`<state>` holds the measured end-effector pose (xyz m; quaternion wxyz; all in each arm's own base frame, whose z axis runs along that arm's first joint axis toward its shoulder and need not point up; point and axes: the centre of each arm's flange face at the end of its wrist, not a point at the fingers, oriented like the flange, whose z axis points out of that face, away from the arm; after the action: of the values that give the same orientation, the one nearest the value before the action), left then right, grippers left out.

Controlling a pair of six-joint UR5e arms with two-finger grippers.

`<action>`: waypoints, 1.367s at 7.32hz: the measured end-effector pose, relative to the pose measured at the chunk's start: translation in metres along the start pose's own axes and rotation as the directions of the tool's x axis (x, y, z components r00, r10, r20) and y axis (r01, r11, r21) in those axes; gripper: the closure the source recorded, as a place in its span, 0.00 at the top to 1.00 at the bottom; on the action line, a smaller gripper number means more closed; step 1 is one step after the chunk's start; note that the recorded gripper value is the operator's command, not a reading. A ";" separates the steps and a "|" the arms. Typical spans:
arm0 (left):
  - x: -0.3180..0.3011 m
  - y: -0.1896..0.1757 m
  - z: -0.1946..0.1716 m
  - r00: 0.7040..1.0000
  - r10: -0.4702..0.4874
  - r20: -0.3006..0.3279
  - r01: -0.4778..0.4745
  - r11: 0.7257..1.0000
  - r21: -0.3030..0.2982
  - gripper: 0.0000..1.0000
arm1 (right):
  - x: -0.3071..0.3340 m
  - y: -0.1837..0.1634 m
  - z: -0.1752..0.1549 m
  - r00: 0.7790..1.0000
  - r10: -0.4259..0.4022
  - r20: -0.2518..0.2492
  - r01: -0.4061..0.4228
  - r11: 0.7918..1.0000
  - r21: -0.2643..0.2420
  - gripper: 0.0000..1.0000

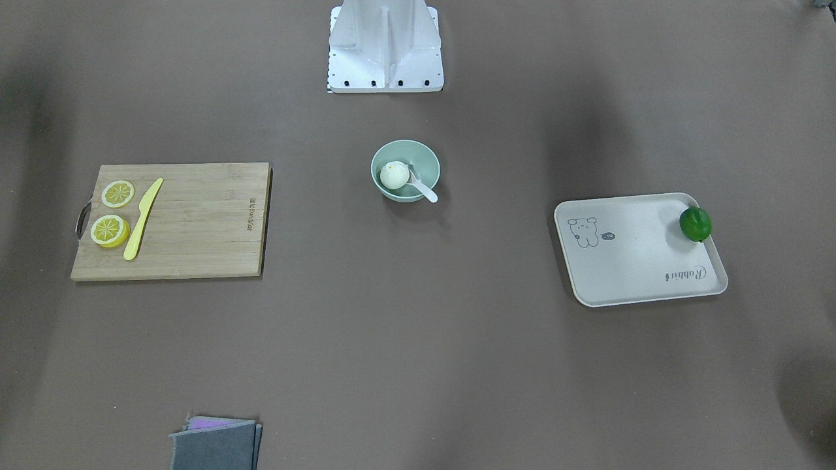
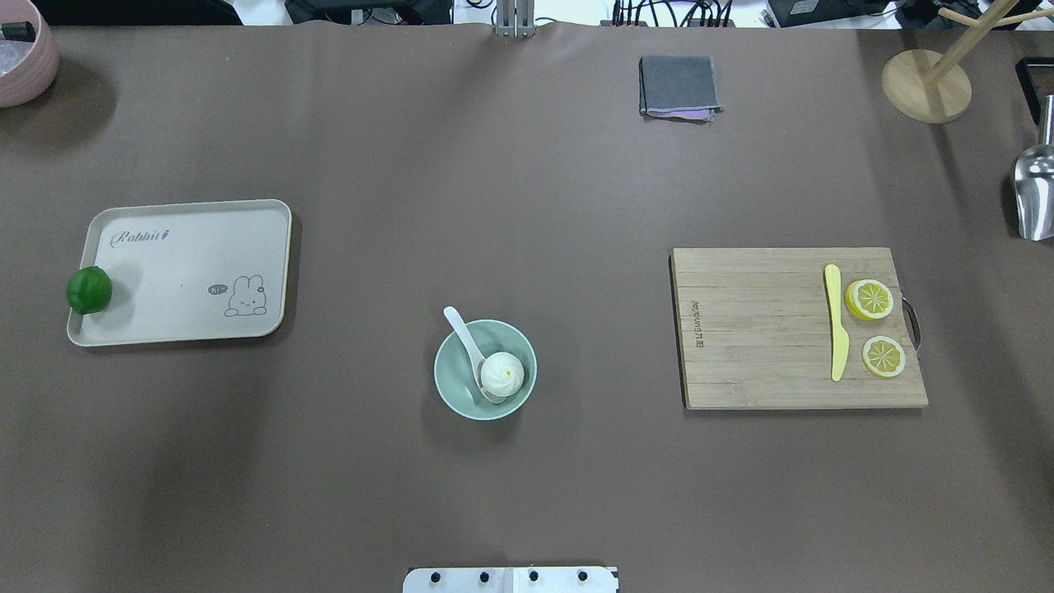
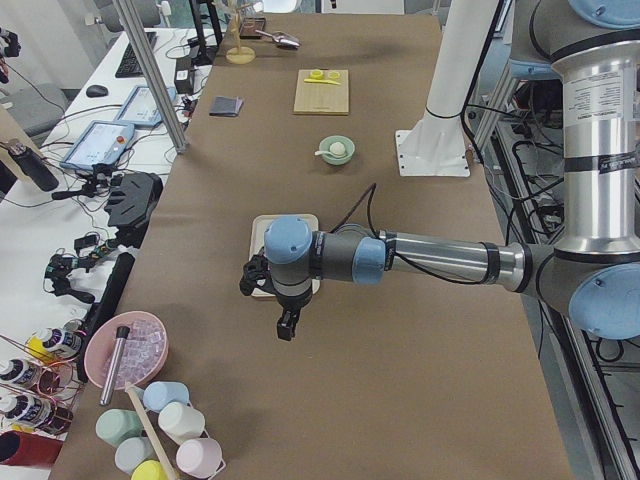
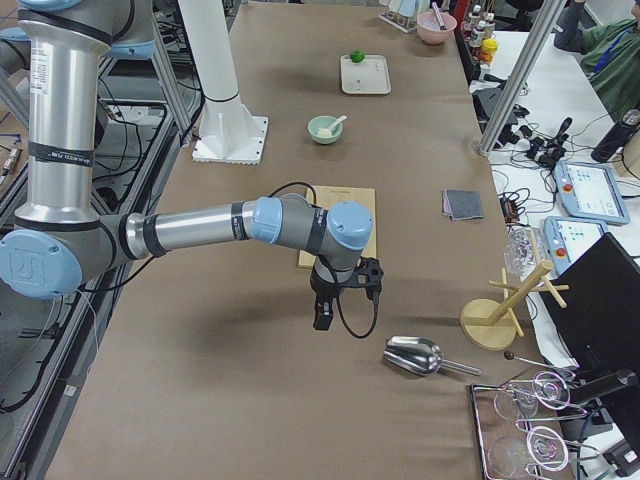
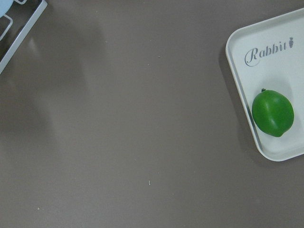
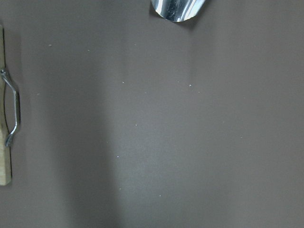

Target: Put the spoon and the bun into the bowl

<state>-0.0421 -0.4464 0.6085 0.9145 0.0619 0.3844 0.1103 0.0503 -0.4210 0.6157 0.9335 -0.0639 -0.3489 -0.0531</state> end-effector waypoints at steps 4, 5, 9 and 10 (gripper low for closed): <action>-0.002 0.001 0.002 1.000 -0.005 0.000 0.005 1.000 -0.003 0.98 | 0.016 -0.002 0.019 1.000 -0.009 0.003 0.009 1.000 0.008 1.00; -0.002 0.001 0.002 1.000 -0.005 -0.001 0.005 1.000 -0.003 0.98 | 0.017 0.001 0.020 1.000 -0.007 0.003 0.007 1.000 0.005 1.00; -0.003 0.005 0.003 1.000 -0.011 -0.002 0.011 1.000 -0.007 0.98 | 0.018 0.006 0.022 1.000 -0.009 0.004 0.009 1.000 0.003 1.00; -0.003 0.007 0.004 1.000 -0.012 -0.002 0.012 1.000 -0.008 0.98 | 0.018 0.006 0.022 1.000 -0.010 0.004 0.010 1.000 0.004 1.00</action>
<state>-0.0427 -0.4409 0.6149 0.9149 0.0557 0.3853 0.1063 0.0503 -0.4128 0.6433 0.9326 -0.0604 -0.3512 -0.0570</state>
